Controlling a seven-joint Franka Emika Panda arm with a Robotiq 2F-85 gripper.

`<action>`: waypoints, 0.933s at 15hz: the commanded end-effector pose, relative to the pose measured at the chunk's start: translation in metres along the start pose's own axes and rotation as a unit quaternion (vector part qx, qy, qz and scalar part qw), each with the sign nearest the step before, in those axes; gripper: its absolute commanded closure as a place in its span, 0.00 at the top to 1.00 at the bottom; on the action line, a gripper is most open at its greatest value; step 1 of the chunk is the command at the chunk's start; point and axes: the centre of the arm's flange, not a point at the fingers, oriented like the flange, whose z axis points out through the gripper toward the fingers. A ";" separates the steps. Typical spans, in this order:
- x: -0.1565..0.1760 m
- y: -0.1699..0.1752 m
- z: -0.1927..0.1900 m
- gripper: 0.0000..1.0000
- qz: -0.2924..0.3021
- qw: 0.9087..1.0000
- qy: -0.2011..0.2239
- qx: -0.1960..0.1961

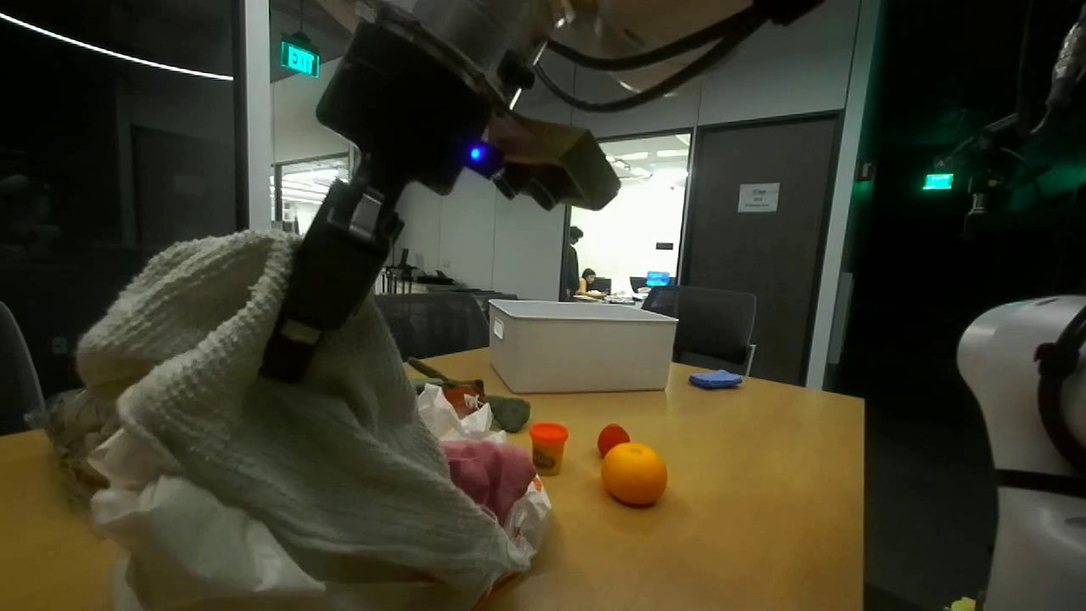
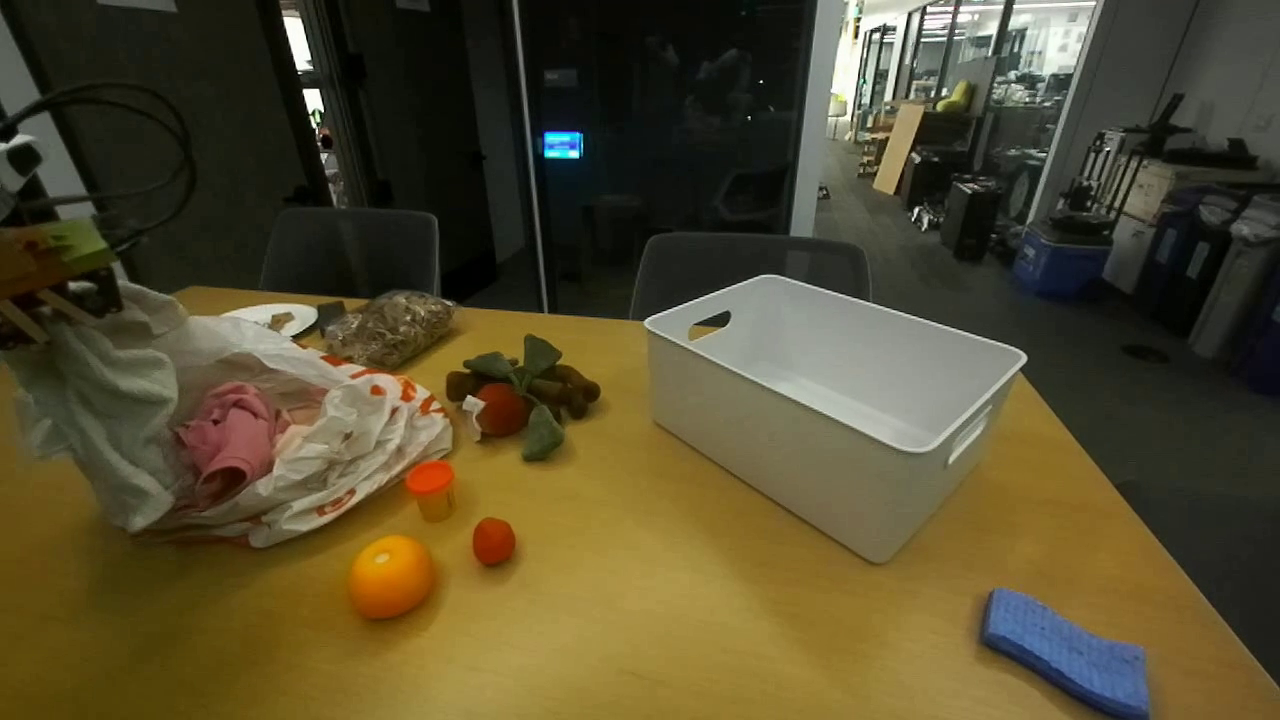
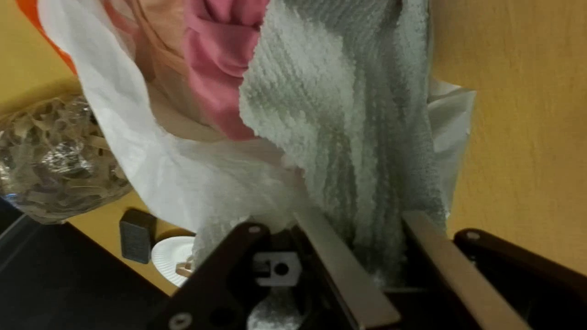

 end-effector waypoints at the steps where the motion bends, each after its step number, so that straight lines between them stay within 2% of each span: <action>1: -0.022 -0.012 0.010 0.05 -0.004 0.999 0.035 0.009; 5: -0.054 0.015 0.017 0.05 0.002 0.998 0.045 -0.035; 8: -0.069 0.034 0.025 0.05 -0.005 0.995 0.050 -0.089; 11: -0.086 0.046 0.030 0.05 -0.013 0.993 0.040 -0.114; 14: -0.098 0.057 0.022 0.05 -0.026 0.989 0.048 -0.136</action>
